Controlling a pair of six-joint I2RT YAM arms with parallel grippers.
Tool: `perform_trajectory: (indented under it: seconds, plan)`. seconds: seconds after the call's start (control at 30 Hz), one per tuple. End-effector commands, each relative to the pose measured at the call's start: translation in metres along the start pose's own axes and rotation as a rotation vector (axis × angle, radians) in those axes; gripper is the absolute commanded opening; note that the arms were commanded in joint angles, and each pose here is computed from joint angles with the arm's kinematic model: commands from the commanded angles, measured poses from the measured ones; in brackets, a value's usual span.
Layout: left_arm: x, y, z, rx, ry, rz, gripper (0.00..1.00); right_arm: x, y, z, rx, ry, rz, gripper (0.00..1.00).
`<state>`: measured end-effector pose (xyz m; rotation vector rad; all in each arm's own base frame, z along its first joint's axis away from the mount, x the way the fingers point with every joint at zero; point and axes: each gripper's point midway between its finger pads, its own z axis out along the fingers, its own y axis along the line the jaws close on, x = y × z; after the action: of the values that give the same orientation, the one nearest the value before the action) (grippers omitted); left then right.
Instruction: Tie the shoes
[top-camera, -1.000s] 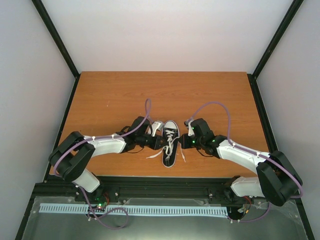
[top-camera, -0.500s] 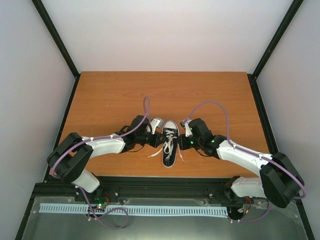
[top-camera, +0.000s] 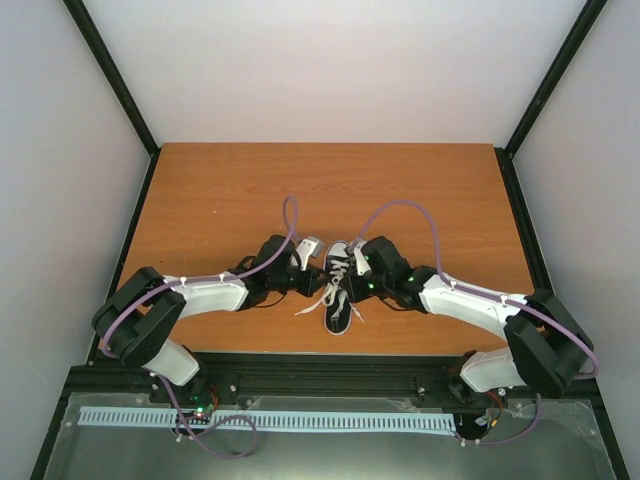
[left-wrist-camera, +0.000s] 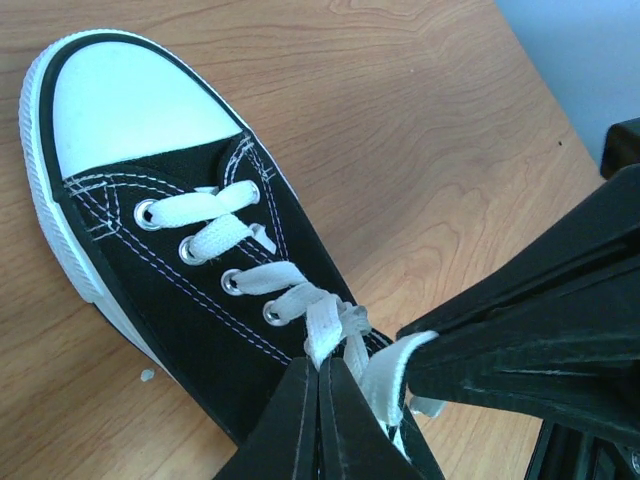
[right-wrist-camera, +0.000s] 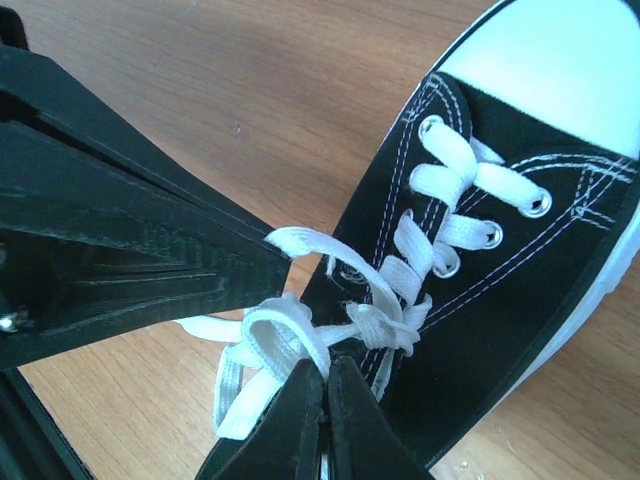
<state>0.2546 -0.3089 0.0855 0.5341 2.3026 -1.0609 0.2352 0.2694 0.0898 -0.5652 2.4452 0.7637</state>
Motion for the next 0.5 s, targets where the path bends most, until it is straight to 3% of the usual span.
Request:
perform_trajectory:
  seconds: [0.0, 0.47]
  plan:
    - [-0.018, -0.011, -0.007, 0.038, -0.074, 0.049, 0.01, -0.014, 0.008, 0.005, -0.006, -0.024, -0.013, 0.03]
    - [-0.018, -0.019, -0.013, 0.082, -0.100, 0.061, 0.01, -0.011, 0.000, 0.024, 0.034, 0.018, 0.005, 0.03]
